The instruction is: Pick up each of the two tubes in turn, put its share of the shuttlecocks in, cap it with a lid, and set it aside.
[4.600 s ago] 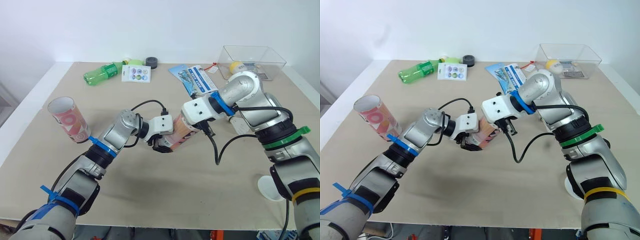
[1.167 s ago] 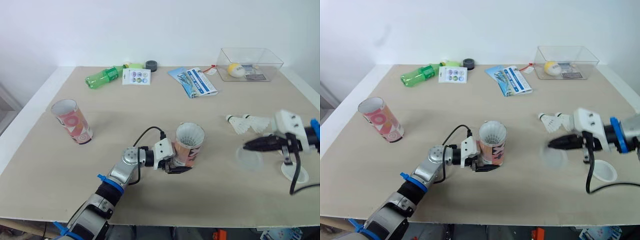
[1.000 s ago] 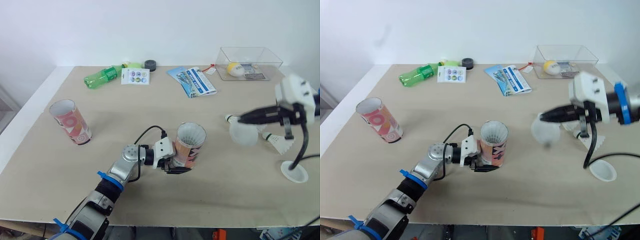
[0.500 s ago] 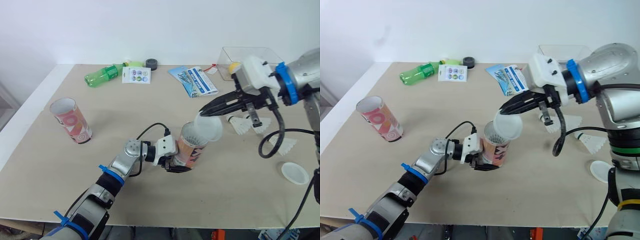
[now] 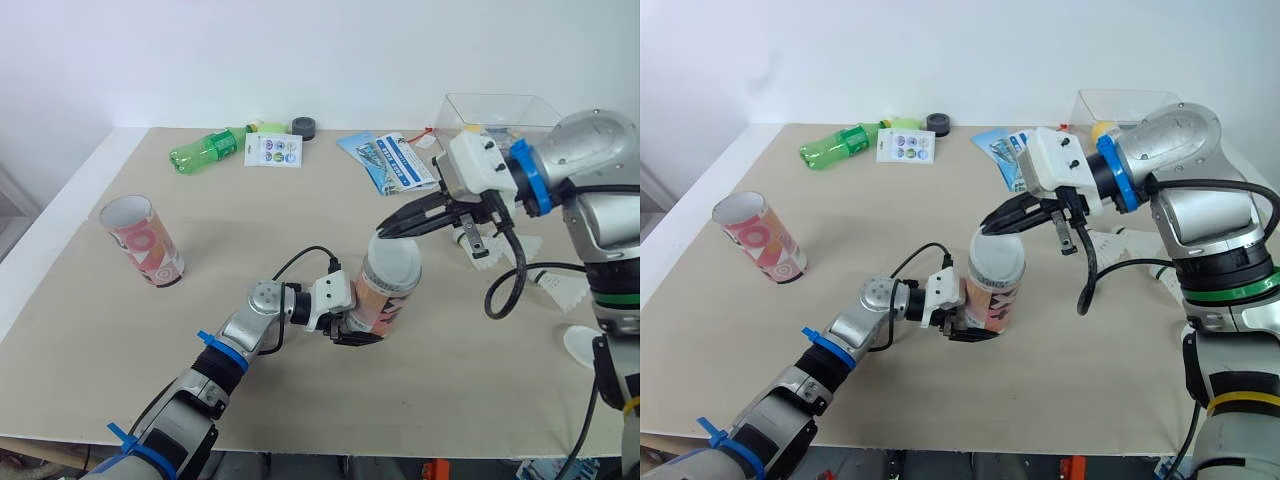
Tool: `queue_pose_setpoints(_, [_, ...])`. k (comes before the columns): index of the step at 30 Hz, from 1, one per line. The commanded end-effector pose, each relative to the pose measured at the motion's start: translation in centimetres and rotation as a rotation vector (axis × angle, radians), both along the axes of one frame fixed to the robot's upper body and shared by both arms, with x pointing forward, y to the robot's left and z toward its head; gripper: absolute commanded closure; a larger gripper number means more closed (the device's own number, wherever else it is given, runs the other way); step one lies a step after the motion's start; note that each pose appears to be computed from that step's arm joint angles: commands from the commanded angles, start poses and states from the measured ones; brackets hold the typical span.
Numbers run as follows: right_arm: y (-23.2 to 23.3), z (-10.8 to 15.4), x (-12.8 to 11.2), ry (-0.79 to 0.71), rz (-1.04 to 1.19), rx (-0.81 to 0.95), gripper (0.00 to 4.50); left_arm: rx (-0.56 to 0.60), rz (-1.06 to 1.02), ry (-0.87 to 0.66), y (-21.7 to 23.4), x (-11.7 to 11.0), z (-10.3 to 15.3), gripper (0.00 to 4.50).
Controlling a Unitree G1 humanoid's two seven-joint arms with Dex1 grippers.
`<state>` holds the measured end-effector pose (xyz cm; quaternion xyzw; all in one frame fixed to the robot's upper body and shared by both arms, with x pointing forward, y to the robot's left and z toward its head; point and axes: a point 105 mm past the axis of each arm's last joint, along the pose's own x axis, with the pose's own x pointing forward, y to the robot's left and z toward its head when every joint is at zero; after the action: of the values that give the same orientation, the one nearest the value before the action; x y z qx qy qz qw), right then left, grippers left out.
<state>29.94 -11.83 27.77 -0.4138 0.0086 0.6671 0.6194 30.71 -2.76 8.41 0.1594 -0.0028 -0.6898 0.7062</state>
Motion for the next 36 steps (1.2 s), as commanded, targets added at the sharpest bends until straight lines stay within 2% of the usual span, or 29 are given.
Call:
queue_pose_setpoints(1, [-0.1,0.1,-0.7,0.001,0.048,-0.031,4.49,0.103,0.067,0.053,1.5,0.5,-2.7,0.81])
queue_pose_setpoints(26, [-0.1,-2.0,-0.8,0.008,0.104,-0.121,4.49,0.103,0.094,0.073,1.9,0.6,-3.0,0.81])
queue_pose_setpoints(36, [0.0,-1.8,-0.5,-0.027,0.108,-0.133,4.49,0.091,0.093,0.082,1.7,0.6,-2.8,0.81])
